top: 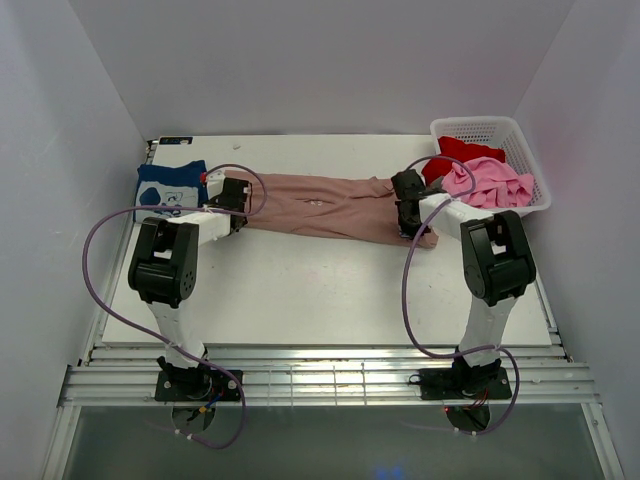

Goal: Fold and stack the t-shirts
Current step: Fold the tshirt

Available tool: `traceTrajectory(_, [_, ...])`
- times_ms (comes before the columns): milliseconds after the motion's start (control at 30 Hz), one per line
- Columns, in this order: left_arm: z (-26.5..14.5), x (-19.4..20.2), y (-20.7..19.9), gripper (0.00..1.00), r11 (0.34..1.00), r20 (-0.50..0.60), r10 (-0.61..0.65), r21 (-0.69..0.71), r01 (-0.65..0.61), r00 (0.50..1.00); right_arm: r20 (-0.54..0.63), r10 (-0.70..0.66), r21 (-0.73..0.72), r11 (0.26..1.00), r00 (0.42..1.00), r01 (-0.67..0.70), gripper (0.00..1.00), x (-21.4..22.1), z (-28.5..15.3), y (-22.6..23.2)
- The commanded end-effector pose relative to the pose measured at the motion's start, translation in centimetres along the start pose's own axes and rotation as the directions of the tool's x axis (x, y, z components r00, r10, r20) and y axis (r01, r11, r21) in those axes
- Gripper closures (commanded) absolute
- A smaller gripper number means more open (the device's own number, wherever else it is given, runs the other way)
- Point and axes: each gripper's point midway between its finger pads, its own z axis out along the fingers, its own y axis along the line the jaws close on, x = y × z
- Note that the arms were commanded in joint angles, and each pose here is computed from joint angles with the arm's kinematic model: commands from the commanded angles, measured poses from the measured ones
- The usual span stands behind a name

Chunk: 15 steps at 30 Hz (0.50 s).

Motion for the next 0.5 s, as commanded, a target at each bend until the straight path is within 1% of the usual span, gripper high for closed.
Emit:
traceTrajectory(0, [0.9, 2.3, 2.2, 0.39, 0.997, -0.087, 0.04, -0.059, -0.045, 0.995, -0.101, -0.002, 0.123, 0.992, 0.995, 0.015, 0.92, 2.0, 1.7, -3.6])
traceTrajectory(133, [0.9, 2.1, 2.2, 0.39, 0.997, -0.088, 0.038, -0.057, -0.043, 0.995, -0.097, 0.038, 0.158, 0.987, 0.995, -0.022, 0.92, 1.0, 2.1, -6.4])
traceTrajectory(233, [1.1, 2.4, 2.3, 0.39, 0.997, -0.099, 0.04, -0.057, -0.045, 0.994, -0.102, 0.034, 0.163, 0.986, 0.994, -0.017, 0.92, 0.4, 2.7, -7.5])
traceTrajectory(267, [1.1, 2.6, 2.2, 0.39, 0.997, -0.103, 0.042, -0.055, -0.048, 0.994, -0.08, 0.032, 0.16, 0.987, 0.996, -0.019, 0.92, -0.6, 2.9, -7.6])
traceTrajectory(333, [1.1, 2.7, 2.1, 0.39, 0.998, -0.108, 0.036, -0.042, -0.041, 0.994, -0.073, -0.001, 0.149, 0.989, 0.997, 0.012, 0.92, -1.3, 3.3, -7.4])
traceTrajectory(467, [0.3, 2.0, 1.0, 0.39, 1.0, -0.097, 0.014, 0.004, -0.013, 0.995, 0.013, -0.016, 0.088, 0.996, 1.0, 0.015, 0.92, -4.3, 3.0, -6.5])
